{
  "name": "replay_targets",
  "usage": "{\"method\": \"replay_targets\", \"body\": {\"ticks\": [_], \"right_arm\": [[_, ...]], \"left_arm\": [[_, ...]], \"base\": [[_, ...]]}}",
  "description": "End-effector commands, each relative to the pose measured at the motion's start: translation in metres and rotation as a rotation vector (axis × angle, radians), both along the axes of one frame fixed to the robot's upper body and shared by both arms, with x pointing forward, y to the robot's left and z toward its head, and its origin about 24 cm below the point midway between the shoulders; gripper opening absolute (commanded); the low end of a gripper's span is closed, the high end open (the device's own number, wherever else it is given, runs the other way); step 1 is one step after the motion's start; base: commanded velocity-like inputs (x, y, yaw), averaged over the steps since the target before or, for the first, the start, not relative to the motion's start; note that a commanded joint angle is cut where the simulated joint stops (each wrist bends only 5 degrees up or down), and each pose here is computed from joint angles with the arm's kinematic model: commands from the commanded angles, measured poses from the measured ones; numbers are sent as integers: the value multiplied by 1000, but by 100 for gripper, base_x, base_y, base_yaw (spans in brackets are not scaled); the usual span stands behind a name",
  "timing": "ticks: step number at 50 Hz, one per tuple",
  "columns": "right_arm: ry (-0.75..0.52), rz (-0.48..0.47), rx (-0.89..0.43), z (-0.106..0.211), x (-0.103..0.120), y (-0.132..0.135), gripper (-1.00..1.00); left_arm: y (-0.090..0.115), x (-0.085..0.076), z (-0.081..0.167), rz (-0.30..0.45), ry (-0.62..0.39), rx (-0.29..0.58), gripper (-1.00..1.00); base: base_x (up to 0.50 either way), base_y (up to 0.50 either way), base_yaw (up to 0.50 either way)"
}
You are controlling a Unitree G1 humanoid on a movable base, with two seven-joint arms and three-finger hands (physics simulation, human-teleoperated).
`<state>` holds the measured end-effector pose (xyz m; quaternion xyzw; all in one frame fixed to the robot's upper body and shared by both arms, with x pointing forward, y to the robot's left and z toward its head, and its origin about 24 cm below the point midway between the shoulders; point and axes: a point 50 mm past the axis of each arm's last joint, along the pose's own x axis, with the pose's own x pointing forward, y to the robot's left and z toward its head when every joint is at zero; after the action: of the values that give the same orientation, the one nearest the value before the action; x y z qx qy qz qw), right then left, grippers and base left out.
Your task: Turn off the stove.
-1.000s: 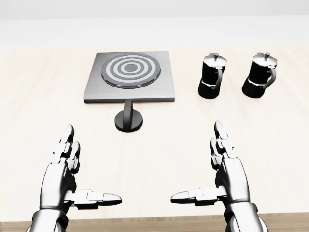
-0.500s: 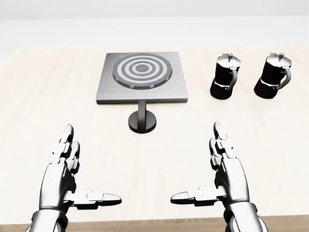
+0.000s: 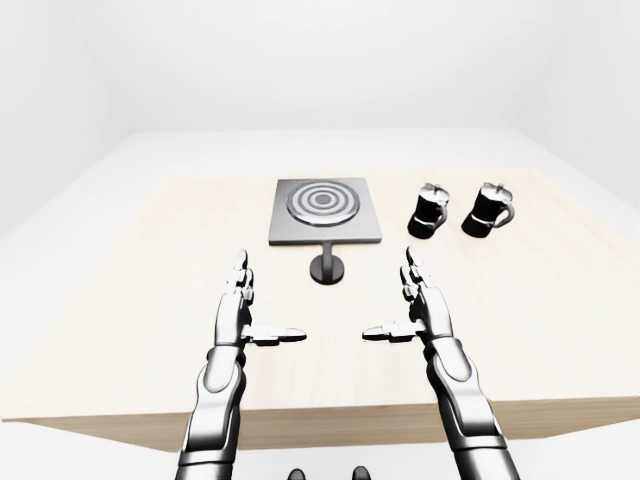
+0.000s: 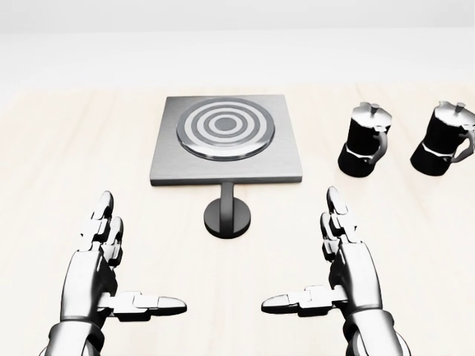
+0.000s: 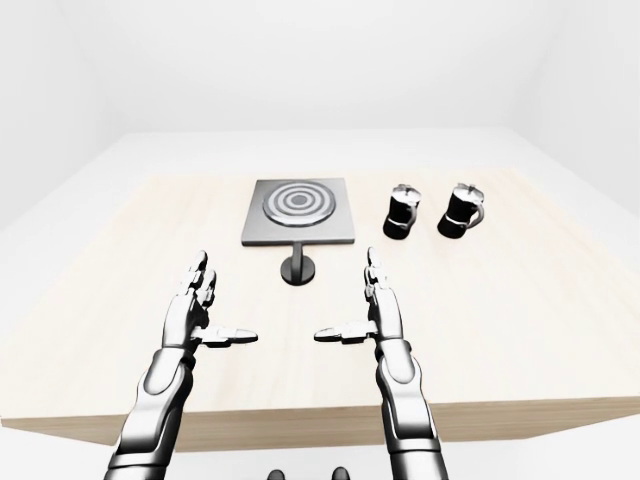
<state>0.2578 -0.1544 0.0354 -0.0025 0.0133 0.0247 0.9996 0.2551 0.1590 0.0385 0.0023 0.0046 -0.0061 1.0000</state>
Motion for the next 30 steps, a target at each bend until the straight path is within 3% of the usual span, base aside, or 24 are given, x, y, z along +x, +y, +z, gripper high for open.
{"method": "replay_targets", "body": {"ticks": [1, 30], "right_arm": [[-2, 2, 3, 0, 0, 0, 100], [3, 3, -6, 0, 1, 1, 100]], "left_arm": [[0, -1, 1, -2, 1, -3, 100], [3, 1, 3, 14, -10, -29, 100]], "base": [[34, 0, 0], [34, 0, 0]]}}
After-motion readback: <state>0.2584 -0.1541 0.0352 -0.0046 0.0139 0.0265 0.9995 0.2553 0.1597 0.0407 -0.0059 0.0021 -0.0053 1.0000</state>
